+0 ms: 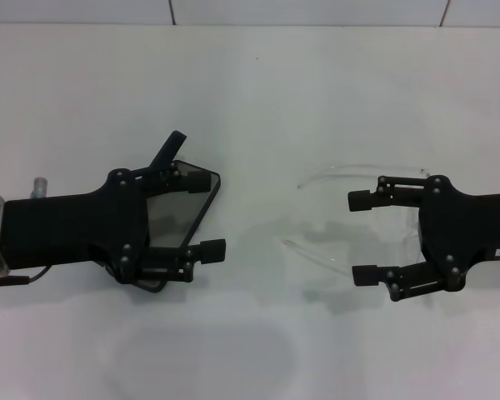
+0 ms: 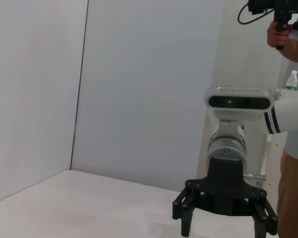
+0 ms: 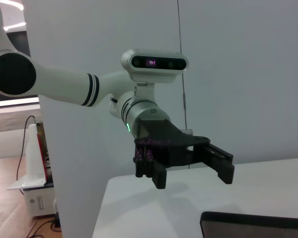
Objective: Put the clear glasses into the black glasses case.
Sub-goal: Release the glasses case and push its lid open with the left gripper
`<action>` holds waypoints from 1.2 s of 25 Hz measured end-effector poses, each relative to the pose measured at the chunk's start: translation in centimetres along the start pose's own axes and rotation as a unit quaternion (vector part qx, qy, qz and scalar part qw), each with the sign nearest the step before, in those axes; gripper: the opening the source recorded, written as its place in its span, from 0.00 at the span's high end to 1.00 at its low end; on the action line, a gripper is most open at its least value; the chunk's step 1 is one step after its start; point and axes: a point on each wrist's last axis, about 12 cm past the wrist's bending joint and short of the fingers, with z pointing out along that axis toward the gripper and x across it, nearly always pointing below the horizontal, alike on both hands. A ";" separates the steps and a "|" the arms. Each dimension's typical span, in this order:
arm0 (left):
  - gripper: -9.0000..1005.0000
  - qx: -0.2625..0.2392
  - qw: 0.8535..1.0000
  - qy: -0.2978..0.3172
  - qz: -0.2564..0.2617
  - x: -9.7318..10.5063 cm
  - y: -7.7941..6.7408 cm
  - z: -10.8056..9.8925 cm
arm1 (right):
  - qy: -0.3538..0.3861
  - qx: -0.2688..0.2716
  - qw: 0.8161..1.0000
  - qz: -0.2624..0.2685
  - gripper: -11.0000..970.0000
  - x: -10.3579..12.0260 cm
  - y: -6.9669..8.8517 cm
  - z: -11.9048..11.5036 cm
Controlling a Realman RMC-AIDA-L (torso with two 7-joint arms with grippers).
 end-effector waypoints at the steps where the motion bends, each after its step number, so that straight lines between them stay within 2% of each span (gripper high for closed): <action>1: 0.12 0.000 1.000 0.000 0.000 0.0 0.0 0.0 | 0.000 0.000 1.000 0.000 0.11 0.0 0.0 0.0; 12: 0.12 -0.001 1.000 0.000 -0.002 0.1 0.0 0.0 | -0.004 0.001 1.000 0.003 0.11 0.2 0.2 0.2; 16: 0.12 -0.036 0.999 -0.033 -0.019 -0.5 0.6 -0.4 | -0.004 0.003 1.000 0.004 0.11 0.2 0.2 0.2; 18: 0.12 -0.078 0.994 -0.061 -0.054 -1.8 1.6 -1.1 | -0.005 0.004 1.000 0.004 0.11 0.2 0.1 0.3; 20: 0.12 -0.118 0.984 -0.057 -0.117 -3.4 2.9 -1.8 | -0.005 0.006 1.000 0.004 0.11 0.2 0.1 0.3; 21: 0.12 -0.135 0.980 -0.045 -0.142 -4.5 3.6 -2.1 | -0.005 0.006 1.000 0.004 0.11 0.2 0.1 0.3; 24: 0.12 -0.173 0.970 0.034 -0.170 -7.1 4.7 -2.0 | -0.006 0.006 1.000 0.003 0.11 0.1 0.0 0.4; 26: 0.12 -0.214 0.948 0.132 -0.195 -8.8 5.3 -0.9 | -0.008 0.006 1.000 0.003 0.11 0.1 0.0 0.4; 29: 0.13 -0.280 0.895 0.261 -0.230 -10.2 5.8 1.3 | -0.009 0.007 1.000 0.005 0.11 0.1 0.0 0.4; 30: 0.13 -0.291 0.881 0.289 -0.235 -10.4 5.8 2.1 | -0.009 0.008 1.000 0.007 0.11 0.2 0.0 0.4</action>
